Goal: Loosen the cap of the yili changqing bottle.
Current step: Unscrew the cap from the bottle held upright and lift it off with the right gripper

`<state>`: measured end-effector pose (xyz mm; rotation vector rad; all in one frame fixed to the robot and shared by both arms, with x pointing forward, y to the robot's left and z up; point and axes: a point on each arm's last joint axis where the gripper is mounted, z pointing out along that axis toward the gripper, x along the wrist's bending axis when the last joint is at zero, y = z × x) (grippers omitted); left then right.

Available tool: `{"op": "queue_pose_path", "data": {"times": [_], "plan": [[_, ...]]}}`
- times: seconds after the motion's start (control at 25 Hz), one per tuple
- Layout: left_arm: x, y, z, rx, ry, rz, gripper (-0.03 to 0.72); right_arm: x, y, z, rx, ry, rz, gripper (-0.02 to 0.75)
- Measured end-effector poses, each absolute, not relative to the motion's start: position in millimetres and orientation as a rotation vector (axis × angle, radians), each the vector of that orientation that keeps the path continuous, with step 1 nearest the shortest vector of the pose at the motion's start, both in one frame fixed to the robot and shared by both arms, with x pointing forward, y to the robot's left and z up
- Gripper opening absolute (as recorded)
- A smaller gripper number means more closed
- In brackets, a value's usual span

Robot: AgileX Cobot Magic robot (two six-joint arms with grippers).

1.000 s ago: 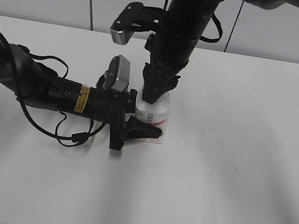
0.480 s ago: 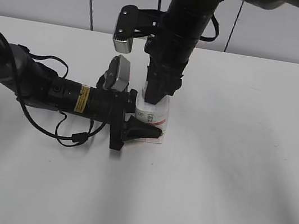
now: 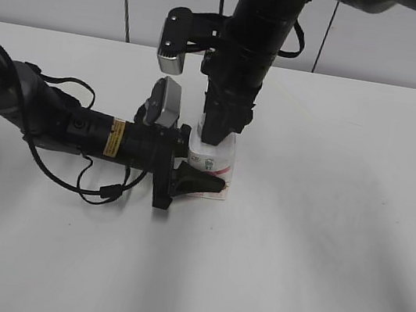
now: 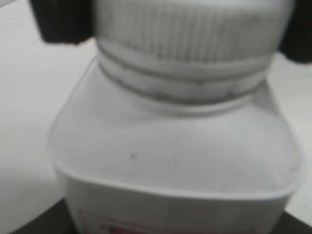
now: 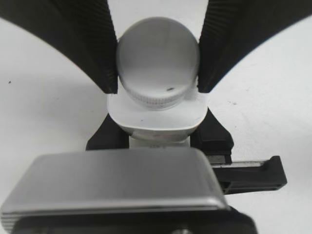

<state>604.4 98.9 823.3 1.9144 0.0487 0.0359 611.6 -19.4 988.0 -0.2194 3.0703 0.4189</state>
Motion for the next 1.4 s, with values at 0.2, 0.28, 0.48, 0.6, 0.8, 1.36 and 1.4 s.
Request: {"op": "queue_pose_path", "data": {"times": [0.2, 0.28, 0.48, 0.6, 0.8, 1.36, 1.4], "plan": [[604.4, 98.9, 823.3, 1.914, 0.049, 0.036, 0.386, 611.6, -19.4, 988.0, -0.212, 3.071, 0.419, 0.395], [604.4, 98.9, 823.3, 1.914, 0.049, 0.036, 0.386, 611.6, -19.4, 988.0, -0.207, 3.072, 0.419, 0.405], [604.6, 99.0, 823.2, 1.915, 0.051, 0.038, 0.386, 611.1, -18.1, 989.8, -0.199, 3.069, 0.448, 0.442], [604.7, 99.0, 823.2, 1.916, 0.054, 0.038, 0.384, 610.8, -17.7, 990.1, -0.178, 3.074, 0.457, 0.493], [604.9, 99.0, 823.1, 1.917, 0.058, 0.037, 0.384, 610.3, -17.2, 991.0, -0.126, 3.080, 0.463, 0.545], [605.0, 99.0, 823.1, 1.917, 0.060, 0.038, 0.382, 604.8, -24.3, 1025.5, 0.211, 3.028, 0.492, 0.547], [605.0, 99.0, 823.1, 1.917, 0.060, 0.038, 0.382, 604.4, -24.6, 1027.6, 0.267, 3.025, 0.499, 0.547]]}}
